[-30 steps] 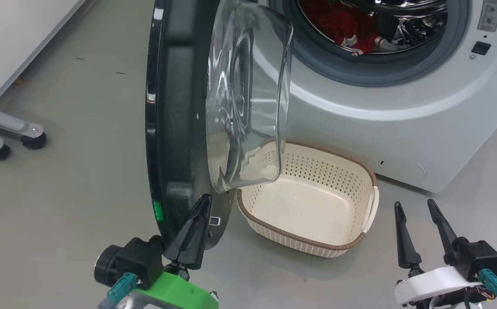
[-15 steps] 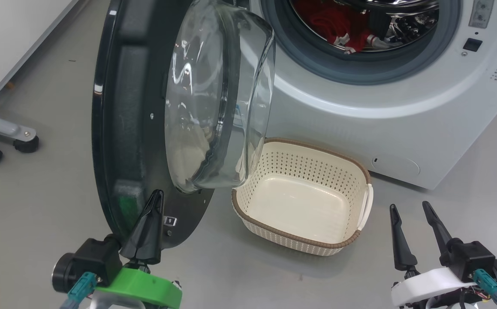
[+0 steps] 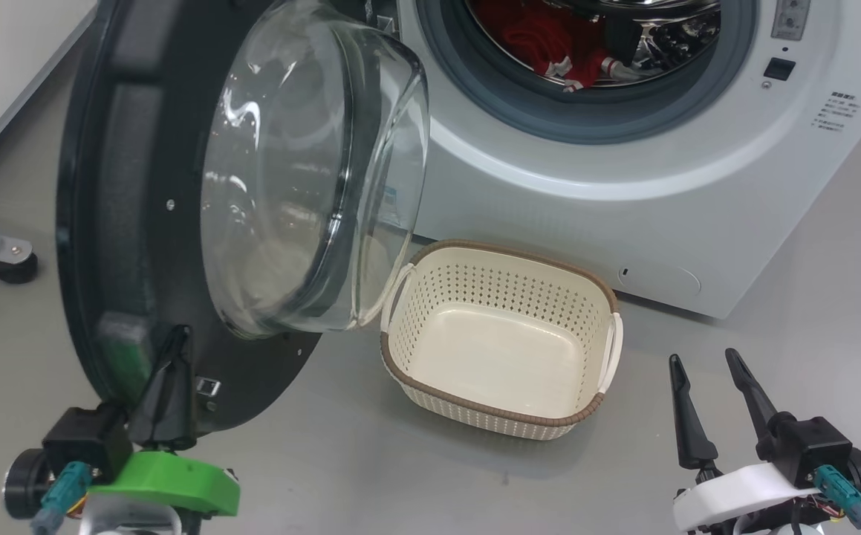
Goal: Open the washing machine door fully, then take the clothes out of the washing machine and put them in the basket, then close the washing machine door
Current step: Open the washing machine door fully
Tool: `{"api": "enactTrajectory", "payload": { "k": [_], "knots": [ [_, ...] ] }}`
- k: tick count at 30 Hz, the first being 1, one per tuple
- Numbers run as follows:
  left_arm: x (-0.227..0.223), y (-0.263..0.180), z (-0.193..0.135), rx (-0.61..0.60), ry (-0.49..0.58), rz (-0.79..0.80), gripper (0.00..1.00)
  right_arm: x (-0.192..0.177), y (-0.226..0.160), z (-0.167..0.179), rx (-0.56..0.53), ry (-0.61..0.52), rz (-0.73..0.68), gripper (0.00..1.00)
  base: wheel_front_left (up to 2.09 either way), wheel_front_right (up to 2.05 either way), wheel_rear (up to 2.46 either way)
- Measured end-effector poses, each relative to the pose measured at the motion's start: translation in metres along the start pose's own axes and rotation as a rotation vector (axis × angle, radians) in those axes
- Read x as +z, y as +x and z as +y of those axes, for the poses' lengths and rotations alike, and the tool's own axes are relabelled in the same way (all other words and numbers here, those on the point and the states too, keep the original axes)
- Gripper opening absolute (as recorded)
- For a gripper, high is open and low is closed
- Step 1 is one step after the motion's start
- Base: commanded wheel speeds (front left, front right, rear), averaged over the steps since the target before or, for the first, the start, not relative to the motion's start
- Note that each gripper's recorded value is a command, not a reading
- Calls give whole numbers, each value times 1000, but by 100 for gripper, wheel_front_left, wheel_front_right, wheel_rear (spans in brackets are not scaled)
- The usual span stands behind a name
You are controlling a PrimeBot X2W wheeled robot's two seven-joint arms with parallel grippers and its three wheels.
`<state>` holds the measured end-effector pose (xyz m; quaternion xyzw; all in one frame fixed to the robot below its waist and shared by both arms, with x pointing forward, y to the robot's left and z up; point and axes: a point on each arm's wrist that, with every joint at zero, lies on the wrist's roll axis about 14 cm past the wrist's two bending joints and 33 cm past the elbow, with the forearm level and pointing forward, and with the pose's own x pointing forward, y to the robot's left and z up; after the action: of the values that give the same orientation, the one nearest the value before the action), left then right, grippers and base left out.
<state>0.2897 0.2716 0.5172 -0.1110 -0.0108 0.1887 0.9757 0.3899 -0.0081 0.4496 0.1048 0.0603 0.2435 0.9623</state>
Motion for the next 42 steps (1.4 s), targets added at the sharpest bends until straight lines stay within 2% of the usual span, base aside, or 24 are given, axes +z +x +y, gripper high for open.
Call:
{"api": "enactTrajectory", "payload": {
  "k": [8, 21, 31, 42],
  "knots": [
    [0, 8, 35, 93, 22, 3, 0, 3, -7, -9, -33, -2, -8, 100, 0, 0, 0],
    [-3, 31, 73, 200, 21, 18, 0, 4, -14, -25, -86, 2, -13, 100, 0, 0, 0],
    [-3, 45, 59, 168, 26, 3, 0, 3, -17, -35, -116, 4, -11, 100, 0, 0, 0],
    [0, 47, 22, 91, -2, -50, 0, 3, -18, -38, -128, 4, -13, 100, 0, 0, 0]
  ]
}}
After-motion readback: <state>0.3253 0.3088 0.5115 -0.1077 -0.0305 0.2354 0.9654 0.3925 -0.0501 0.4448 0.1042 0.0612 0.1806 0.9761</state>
